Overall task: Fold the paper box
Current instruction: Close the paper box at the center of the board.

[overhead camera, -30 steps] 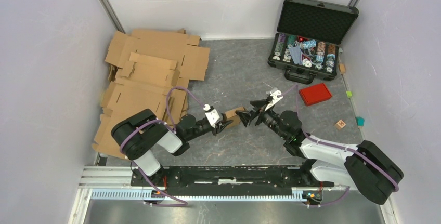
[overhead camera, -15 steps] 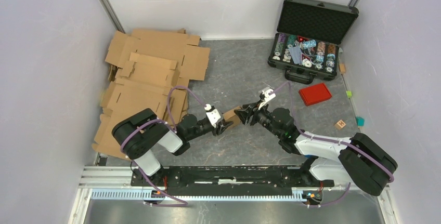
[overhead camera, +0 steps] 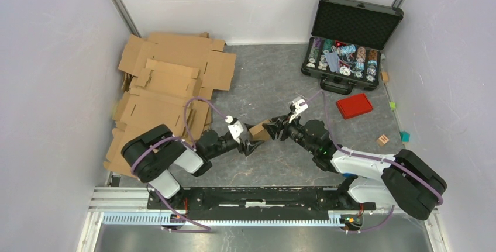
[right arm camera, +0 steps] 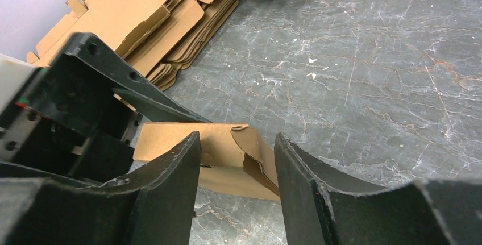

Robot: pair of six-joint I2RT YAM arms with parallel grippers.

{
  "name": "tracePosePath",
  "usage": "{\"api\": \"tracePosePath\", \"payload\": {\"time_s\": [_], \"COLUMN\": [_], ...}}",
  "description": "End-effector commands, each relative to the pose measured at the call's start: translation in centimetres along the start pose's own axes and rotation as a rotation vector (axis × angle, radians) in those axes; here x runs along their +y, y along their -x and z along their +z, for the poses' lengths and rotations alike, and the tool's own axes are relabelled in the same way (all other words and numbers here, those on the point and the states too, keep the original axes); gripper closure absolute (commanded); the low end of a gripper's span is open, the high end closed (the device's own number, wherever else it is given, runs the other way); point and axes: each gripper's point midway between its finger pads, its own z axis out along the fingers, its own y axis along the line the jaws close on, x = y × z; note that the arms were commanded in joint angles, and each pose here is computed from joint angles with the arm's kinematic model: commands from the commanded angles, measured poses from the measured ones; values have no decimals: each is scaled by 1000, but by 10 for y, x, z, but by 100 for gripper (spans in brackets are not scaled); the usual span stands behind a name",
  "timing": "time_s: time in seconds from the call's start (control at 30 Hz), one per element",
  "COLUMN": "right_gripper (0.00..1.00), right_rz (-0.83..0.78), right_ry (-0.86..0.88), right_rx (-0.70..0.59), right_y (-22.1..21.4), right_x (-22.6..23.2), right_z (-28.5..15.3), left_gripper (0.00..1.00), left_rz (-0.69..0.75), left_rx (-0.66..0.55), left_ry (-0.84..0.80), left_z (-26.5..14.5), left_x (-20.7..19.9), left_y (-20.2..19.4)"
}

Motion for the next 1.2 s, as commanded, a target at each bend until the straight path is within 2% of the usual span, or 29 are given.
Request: {"api": "tracePosePath", "payload": {"time_s": [0.0, 0.13, 0.23, 0.33, 0.5, 0.6, 0.73, 0.87, 1.03, 1.17], "right_gripper": [44, 44, 44, 44, 43, 42, 41, 39, 32, 28], "right_rz": [-48, -52, -53, -50, -56, -63, -79, -100, -226, -320], "right_ry": [-24, -22, -21, -18, -9, -13, -15, -13, -23, -79], "right_rx": [74, 73, 69, 64, 54, 58, 52, 49, -1, 30], "right_y": [-13, -11, -11, -9, -3, 0, 6, 14, 38, 37], "right_x": [-4, -3, -3, -2, 1, 1, 2, 4, 2, -12], "right_z": [-1, 0, -1, -1, 0, 0, 2, 5, -10, -28], "left_gripper": [27, 26, 25, 30, 32, 39, 40, 63, 66, 68], "left_rz": [-43, -84, -135, -133, -114, -88, -51, 16, 112, 167], "left_rx": [-147, -144, -55, 49, 82, 133, 152, 186, 250, 241], "left_ry": [-22, 25, 83, 105, 66, 64, 64, 52, -10, -49], "left_z": [-2, -5, -4, 0, 6, 6, 4, 2, 7, 13], "left_x": [-6, 1, 10, 16, 12, 14, 16, 18, 16, 16], "left_y": [48, 63, 57, 50, 45, 39, 40, 41, 35, 37]}}
